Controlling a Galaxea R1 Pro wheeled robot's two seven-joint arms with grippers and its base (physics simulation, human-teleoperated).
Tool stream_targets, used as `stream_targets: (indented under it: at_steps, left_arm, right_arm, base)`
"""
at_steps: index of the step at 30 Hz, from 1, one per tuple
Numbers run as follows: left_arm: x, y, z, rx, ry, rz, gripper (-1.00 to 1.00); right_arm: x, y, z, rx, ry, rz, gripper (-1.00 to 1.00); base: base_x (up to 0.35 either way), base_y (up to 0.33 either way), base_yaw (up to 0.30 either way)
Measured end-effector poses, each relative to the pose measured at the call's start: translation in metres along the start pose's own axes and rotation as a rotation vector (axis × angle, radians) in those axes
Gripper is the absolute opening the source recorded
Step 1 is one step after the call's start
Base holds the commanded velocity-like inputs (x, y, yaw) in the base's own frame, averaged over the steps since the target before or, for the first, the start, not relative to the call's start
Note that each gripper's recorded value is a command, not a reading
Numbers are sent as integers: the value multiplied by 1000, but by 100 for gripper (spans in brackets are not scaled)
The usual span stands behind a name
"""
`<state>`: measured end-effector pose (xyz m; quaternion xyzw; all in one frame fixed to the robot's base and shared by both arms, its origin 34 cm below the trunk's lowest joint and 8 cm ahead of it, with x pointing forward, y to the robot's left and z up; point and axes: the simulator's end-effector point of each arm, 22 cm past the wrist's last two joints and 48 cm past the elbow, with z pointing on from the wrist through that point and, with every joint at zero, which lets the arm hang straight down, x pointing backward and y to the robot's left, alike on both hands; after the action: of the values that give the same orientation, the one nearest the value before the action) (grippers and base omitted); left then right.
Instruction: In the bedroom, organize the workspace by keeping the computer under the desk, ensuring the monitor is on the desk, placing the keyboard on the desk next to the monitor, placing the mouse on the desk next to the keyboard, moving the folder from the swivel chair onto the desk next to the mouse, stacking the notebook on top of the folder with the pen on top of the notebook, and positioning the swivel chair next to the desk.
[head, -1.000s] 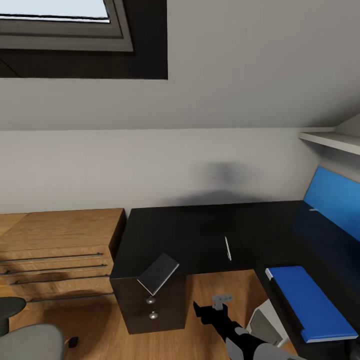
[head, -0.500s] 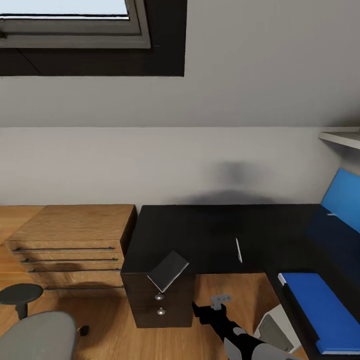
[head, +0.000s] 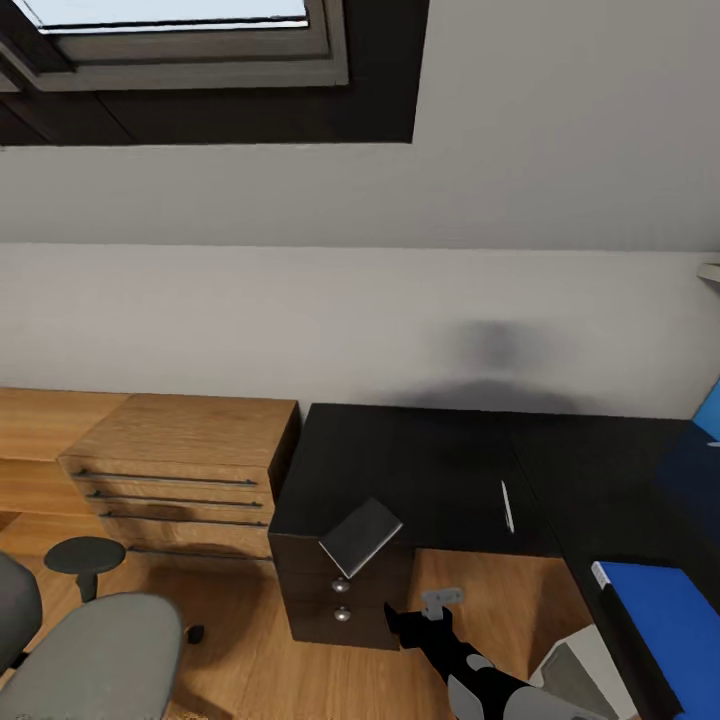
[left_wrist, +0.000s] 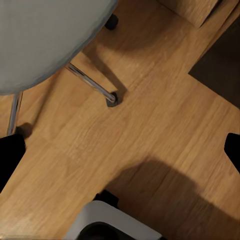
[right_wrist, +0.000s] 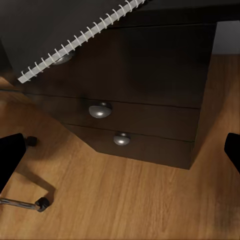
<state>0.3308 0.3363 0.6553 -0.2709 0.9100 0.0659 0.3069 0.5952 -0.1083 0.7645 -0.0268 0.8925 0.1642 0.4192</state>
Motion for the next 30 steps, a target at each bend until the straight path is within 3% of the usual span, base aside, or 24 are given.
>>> stream_targets:
  at_steps: [16, 17, 20, 21, 23, 27, 30]
  left_arm:
    - [14, -18, 4, 17, 22, -10, 100]
    - [33, -43, 0, 50, 76, -12, 100]
    - [19, -70, 8, 98, 74, -13, 100]
    - [11, -88, 12, 132, 104, 15, 100]
    - [2, -100, 16, 151, 123, 47, 100]
    - [-48, -136, 24, 199, 111, 85, 100]
    - [-71, -149, 25, 220, 89, 85, 100]
  right_arm:
    - [-6, -4, 8, 1, -44, -12, 100]
    - [-6, -5, 8, 2, -46, -11, 100]
    - [-5, -7, 11, 4, -47, -11, 100]
    - [-5, -9, 11, 6, -48, -11, 100]
    - [-5, -10, 13, 7, -49, -12, 100]
    - [-4, -13, 15, 9, -51, -14, 100]
    - [-3, -14, 18, 12, -51, -14, 100]
  base:
    - [0, 0, 21]
    - [0, 0, 0]
    - [0, 0, 0]
    - [0, 0, 0]
    - [0, 0, 0]
    - [0, 0, 0]
    - [0, 0, 0]
